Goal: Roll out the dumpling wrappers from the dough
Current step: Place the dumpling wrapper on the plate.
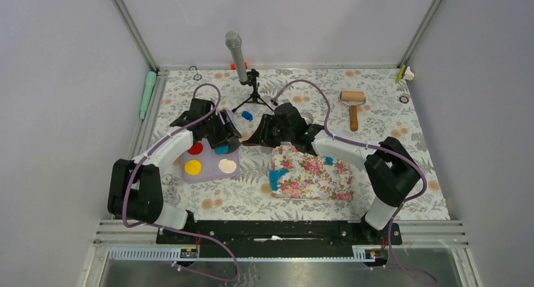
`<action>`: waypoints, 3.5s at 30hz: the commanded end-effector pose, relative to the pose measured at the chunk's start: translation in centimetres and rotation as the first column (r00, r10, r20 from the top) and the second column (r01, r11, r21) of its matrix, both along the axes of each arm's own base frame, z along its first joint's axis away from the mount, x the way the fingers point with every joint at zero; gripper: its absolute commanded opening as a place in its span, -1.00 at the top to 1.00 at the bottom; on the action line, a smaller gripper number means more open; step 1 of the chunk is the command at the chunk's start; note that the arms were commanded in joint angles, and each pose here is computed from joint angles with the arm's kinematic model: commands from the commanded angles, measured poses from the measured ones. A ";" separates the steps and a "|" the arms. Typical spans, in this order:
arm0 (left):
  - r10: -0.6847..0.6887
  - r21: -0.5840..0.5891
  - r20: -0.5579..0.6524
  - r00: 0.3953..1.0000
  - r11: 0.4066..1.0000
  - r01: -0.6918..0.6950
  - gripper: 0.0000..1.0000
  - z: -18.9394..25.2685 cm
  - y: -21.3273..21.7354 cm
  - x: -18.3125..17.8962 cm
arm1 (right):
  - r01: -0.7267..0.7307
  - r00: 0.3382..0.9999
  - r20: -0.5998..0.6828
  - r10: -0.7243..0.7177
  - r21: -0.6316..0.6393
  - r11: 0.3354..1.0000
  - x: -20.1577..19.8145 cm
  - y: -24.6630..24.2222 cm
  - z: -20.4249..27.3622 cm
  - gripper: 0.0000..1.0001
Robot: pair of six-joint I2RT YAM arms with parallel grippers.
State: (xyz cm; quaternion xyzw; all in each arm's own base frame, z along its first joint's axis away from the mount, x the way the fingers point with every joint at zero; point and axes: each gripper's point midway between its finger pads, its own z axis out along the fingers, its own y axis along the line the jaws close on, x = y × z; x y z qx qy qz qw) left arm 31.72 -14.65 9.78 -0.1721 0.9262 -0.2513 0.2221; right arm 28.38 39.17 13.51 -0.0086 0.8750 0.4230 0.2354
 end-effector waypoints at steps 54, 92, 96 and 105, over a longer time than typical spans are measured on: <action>0.071 -0.067 0.071 0.995 0.996 -0.066 -0.30 -0.5 -0.9 4.3 | 0.026 0.999 0.045 -0.026 -0.006 1.000 2.1 2.4 0.5 1.00; 0.104 0.117 -0.013 0.994 0.988 -0.102 -0.27 -1.8 1.5 3.7 | 0.046 0.996 0.081 -0.044 -0.021 0.999 2.3 1.7 0.8 1.00; 0.102 0.116 -0.002 0.995 0.988 -0.101 -0.27 -1.2 1.5 3.8 | 0.045 0.995 0.091 -0.044 -0.015 0.999 2.3 1.8 0.9 1.00; 0.095 0.091 0.027 0.995 0.991 -0.098 -0.27 0.4 1.2 4.0 | 0.053 0.991 0.121 -0.048 -0.038 0.998 3.0 1.8 1.0 1.00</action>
